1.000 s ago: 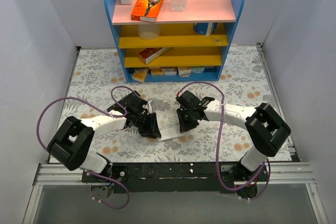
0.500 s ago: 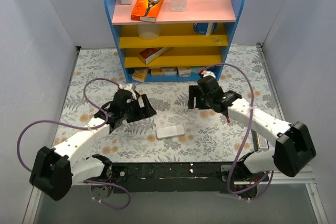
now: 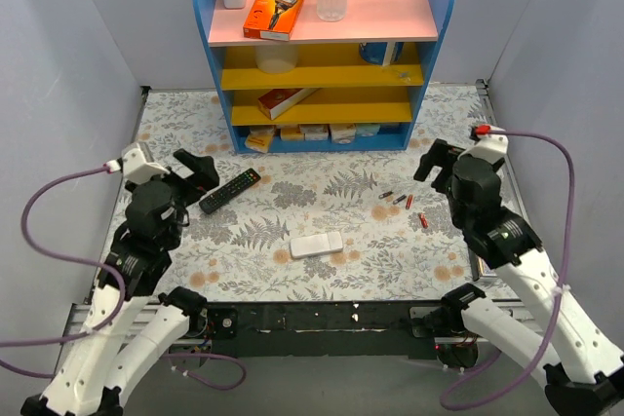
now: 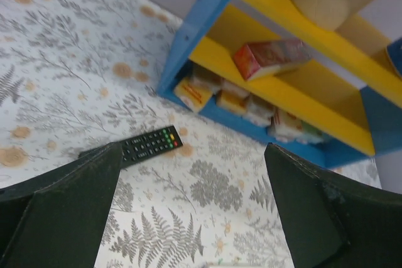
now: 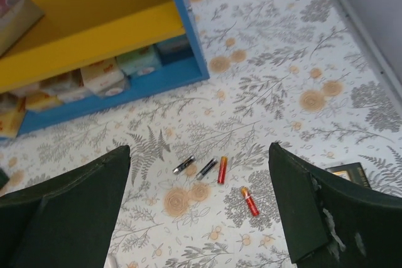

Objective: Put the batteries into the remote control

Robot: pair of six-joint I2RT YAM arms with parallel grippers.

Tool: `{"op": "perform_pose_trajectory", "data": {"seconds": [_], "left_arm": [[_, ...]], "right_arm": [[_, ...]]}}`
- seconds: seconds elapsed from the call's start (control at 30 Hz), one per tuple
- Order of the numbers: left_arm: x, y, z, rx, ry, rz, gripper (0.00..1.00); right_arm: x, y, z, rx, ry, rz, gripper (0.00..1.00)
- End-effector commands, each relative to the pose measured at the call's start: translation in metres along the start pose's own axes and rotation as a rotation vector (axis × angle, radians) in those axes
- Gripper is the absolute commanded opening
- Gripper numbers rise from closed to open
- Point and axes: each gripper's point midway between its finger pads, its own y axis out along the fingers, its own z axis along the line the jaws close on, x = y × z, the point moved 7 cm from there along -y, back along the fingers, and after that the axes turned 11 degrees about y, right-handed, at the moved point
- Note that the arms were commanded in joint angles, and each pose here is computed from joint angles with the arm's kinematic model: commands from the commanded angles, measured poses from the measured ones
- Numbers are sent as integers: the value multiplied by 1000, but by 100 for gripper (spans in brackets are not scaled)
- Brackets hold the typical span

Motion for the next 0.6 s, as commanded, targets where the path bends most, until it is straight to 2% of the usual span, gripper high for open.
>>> {"op": "perform_pose_trajectory", "data": {"seconds": [0.0,0.17,0.27,0.57], "left_arm": [[23,-21,31,168,44,-147,98],[39,-56,49,141,-9,-318,98],[46,-67,56,150,-59,-378,98],[43,-69,64,237,-45,-313,98]], "right_arm": [[20,-19,-25,-71,4,-160,98],[25,-35,-35,-30,-20,-222,98],[29,-42,-37,-3,-43,-239,98],[23,-55,-43,81,-82,-230,98]]}}
